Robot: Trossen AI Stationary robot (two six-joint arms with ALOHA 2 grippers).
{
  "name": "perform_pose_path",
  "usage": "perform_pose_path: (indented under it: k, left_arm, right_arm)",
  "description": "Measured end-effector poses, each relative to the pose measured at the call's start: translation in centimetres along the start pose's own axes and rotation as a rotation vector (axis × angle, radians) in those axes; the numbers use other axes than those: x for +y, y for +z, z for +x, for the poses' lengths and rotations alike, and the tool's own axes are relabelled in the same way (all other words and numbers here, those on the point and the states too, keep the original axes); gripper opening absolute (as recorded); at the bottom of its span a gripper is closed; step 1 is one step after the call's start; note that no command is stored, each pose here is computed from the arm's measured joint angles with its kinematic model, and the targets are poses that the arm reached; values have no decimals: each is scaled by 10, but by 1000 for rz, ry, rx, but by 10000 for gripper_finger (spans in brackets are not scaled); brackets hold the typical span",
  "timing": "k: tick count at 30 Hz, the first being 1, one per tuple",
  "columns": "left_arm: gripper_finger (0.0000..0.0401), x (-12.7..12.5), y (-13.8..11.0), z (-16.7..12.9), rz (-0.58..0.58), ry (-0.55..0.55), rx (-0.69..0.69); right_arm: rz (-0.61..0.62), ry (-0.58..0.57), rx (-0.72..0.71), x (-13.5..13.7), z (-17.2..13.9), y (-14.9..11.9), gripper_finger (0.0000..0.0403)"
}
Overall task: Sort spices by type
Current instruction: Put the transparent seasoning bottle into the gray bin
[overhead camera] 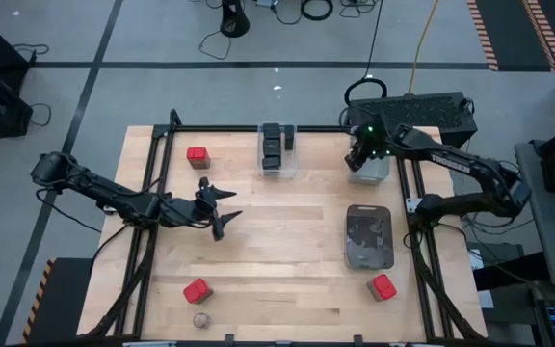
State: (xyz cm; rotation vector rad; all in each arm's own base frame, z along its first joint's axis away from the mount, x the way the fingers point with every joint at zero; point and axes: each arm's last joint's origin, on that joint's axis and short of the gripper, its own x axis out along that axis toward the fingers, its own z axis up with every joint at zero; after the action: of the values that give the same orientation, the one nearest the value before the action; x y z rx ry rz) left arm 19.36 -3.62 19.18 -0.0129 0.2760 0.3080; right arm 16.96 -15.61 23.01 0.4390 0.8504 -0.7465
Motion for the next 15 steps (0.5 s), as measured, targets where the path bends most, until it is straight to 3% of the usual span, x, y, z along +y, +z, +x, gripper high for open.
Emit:
perform_pose_path:
  k: [5,15]
  left_arm:
    - [281,-4,6,-1,11,-115,-50]
    - [281,-26,13,-12,-32,-443,-102]
  right_arm:
    - [-75,271,-105,31,-16,5,219]
    - [-335,636,-223,128,-38,-11,219]
